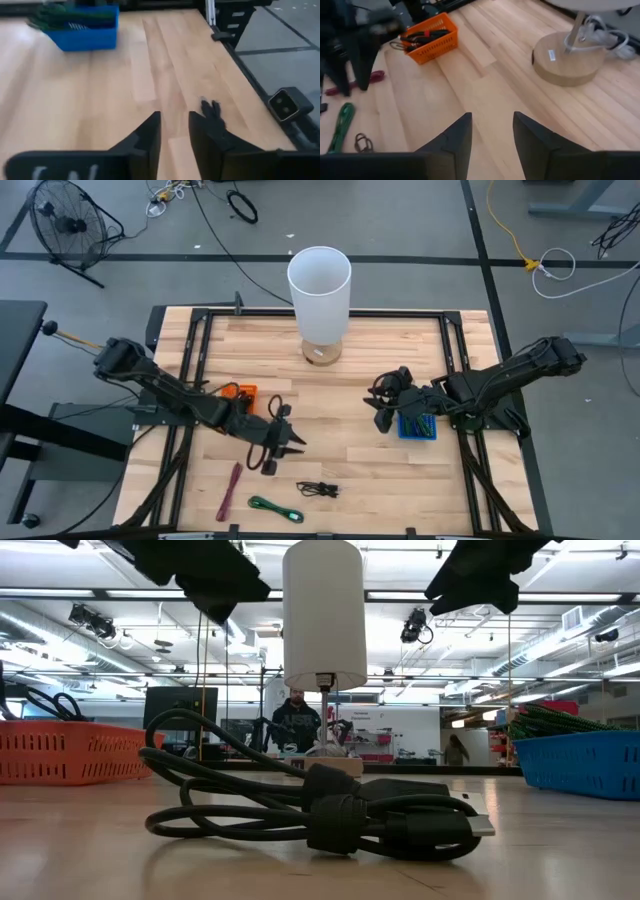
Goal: Pick & Place USB Port
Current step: Put the black charger cable into the orange bin
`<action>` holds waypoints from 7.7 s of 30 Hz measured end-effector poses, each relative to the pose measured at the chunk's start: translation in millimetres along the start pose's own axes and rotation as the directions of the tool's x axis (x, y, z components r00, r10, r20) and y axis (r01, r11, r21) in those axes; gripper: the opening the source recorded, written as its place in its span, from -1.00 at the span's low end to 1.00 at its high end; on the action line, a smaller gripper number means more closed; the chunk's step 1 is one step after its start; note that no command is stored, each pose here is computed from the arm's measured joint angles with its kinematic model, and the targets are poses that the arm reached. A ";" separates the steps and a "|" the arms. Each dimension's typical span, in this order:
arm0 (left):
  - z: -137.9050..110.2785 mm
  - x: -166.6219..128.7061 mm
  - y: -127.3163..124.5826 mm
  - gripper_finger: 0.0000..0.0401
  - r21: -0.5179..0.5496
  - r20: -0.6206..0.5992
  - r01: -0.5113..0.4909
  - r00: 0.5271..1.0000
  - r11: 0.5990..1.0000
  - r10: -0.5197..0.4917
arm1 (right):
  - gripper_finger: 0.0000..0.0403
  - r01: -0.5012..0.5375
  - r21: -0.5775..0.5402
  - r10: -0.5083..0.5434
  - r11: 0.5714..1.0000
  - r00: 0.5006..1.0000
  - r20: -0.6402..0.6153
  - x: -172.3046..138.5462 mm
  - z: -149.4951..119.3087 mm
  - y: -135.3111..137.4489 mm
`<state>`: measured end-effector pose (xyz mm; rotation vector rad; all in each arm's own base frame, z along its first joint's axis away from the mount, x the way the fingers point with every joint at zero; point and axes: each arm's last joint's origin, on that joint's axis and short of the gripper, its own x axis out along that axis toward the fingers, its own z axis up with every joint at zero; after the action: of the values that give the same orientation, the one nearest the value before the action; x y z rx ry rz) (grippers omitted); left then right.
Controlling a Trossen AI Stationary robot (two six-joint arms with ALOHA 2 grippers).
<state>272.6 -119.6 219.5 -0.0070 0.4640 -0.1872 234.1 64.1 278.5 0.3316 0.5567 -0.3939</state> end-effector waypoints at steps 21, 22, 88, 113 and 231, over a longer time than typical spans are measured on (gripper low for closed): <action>-6.9 117.0 -49.6 0.06 0.006 -0.414 0.037 0.910 0.999 -0.031 | -0.30 0.004 -0.048 -0.003 0.999 1.000 0.017 0.0 1.2 0.5; -7.2 118.2 -50.4 0.06 -0.001 -0.422 0.053 0.905 0.999 -0.049 | -0.30 0.003 -0.055 -0.002 0.998 1.000 0.017 0.0 1.2 0.5; 52.6 57.1 9.0 -1.00 0.232 -0.522 -0.495 0.663 0.837 0.536 | -0.30 0.114 -0.162 -0.116 0.980 0.993 0.000 0.2 -5.8 -7.4; -5.4 -89.6 50.3 -1.00 -0.170 -0.752 -0.906 0.373 0.387 0.544 | -0.30 0.122 -0.227 -0.128 0.966 0.992 -0.014 0.1 -7.4 -8.7; -1.1 109.0 43.6 -0.19 0.300 -0.302 0.215 0.946 0.929 -0.122 | -0.30 0.124 -0.144 -0.114 0.982 0.991 0.073 0.3 0.4 -4.2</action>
<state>375.6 -96.4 167.9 0.3133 0.7099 -0.4402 232.6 60.2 277.9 0.1422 0.5405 -0.4744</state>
